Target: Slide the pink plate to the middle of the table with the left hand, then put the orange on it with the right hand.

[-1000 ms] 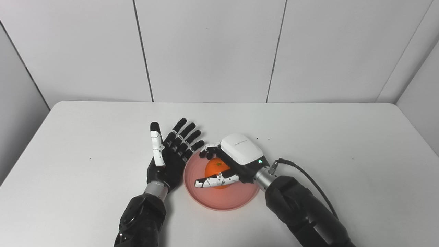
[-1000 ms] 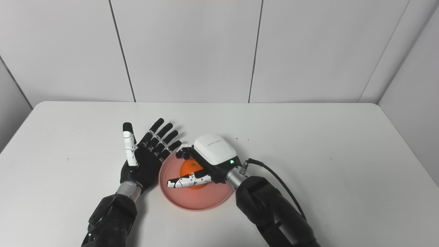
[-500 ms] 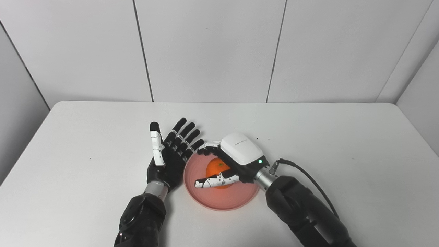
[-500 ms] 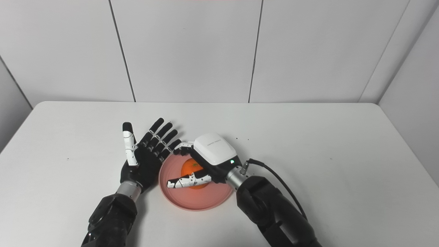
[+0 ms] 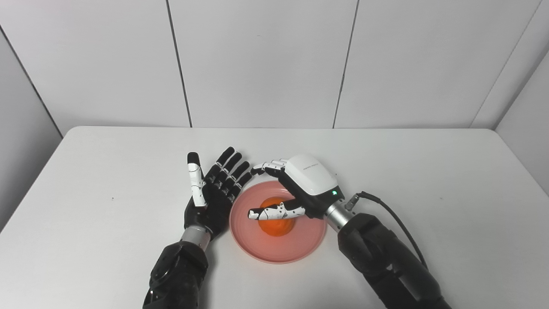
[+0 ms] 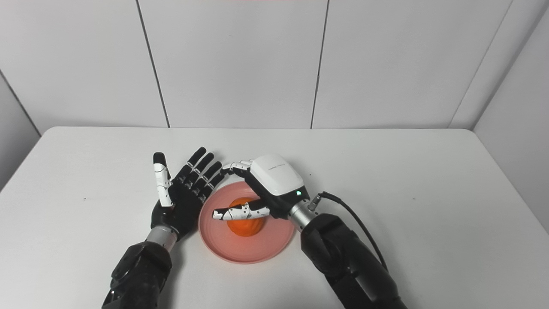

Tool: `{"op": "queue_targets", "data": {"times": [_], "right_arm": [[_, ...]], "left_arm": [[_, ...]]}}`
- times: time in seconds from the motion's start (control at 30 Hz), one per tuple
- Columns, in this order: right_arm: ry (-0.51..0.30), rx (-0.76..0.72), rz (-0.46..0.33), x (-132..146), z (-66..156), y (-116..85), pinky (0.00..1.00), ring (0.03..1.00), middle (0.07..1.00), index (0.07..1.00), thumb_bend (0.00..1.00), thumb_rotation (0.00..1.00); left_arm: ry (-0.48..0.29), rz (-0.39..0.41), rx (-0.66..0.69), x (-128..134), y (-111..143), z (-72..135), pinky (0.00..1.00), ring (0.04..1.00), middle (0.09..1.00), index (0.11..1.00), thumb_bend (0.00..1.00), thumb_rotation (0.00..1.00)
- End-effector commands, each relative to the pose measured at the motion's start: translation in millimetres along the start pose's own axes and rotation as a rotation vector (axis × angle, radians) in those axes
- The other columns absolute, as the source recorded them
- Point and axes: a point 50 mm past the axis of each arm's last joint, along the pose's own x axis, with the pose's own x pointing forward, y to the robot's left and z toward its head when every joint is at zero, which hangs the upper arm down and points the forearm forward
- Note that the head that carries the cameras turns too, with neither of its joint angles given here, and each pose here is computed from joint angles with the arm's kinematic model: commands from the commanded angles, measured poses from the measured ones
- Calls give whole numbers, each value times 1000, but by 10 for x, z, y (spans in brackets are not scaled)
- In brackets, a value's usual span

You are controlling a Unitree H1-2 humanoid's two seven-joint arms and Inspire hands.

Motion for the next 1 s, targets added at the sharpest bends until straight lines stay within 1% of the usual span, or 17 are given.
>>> {"op": "queue_targets", "data": {"times": [0.0, 0.17, 0.23, 0.27, 0.37, 0.4, 0.43, 0.53, 0.57, 0.6, 0.7, 0.8, 0.83, 0.87, 0.9, 0.97], "right_arm": [[-82, -10, -112, 134, 92, -299, 639, 696, 728, 726, 949, 1000], [-71, 24, -162, 96, 58, -332, 640, 706, 735, 729, 965, 1000], [-63, 27, -185, 79, 38, -350, 639, 712, 740, 731, 954, 1000], [-57, 24, -200, 68, 26, -358, 650, 722, 753, 737, 927, 1000], [-28, 54, -248, 29, -25, -369, 667, 747, 774, 745, 908, 1000], [-2, 93, -269, 7, -57, -357, 671, 754, 779, 747, 906, 1000], [16, 120, -284, -9, -79, -348, 693, 781, 800, 761, 911, 1000], [105, 312, -324, -73, -176, -281, 734, 823, 841, 791, 945, 1000], [123, 355, -333, -91, -198, -264, 751, 840, 862, 809, 930, 1000], [153, 434, -348, -116, -231, -234, 774, 856, 874, 821, 913, 1000], [203, 619, -408, -172, -318, -144, 796, 863, 875, 838, 848, 1000], [235, 710, -447, -202, -395, -77, 863, 893, 895, 877, 823, 1000], [264, 752, -463, -224, -417, -37, 867, 896, 897, 880, 823, 1000], [283, 780, -474, -239, -428, -9, 892, 915, 900, 874, 827, 1000], [321, 826, -491, -258, -444, 31, 894, 916, 900, 874, 827, 1000], [372, 904, -519, -286, -469, 94, 920, 920, 894, 873, 835, 1000]], "left_arm": [[104, 106, -13, -84, 194, -220, 896, 864, 893, 840, 927, 891], [81, 118, -20, -72, 193, -185, 882, 876, 893, 843, 925, 872], [62, 119, -6, -66, 190, -162, 843, 872, 894, 845, 914, 876], [49, 117, 13, -65, 186, -149, 831, 875, 894, 844, 910, 882], [9, 116, 63, -64, 172, -112, 822, 890, 895, 832, 934, 867], [-14, 113, 77, -63, 162, -94, 822, 895, 896, 828, 942, 861], [-30, 111, 87, -63, 154, -82, 860, 913, 913, 829, 949, 847], [-92, 112, 149, -55, 124, -38, 889, 928, 934, 843, 964, 841], [-107, 113, 164, -53, 117, -29, 905, 934, 945, 856, 973, 834], [-130, 119, 186, -43, 108, -13, 912, 936, 951, 868, 983, 827], [-195, 124, 244, -9, 93, 34, 931, 950, 964, 889, 995, 814], [-252, 132, 307, 18, 95, 75, 945, 960, 966, 886, 995, 804], [-277, 142, 358, 32, 108, 98, 947, 961, 966, 886, 995, 803], [-295, 148, 393, 41, 116, 112, 976, 964, 971, 896, 996, 835], [-314, 157, 439, 53, 125, 134, 978, 964, 971, 897, 996, 836], [-335, 169, 502, 71, 138, 165, 995, 974, 983, 907, 1000, 859]]}}
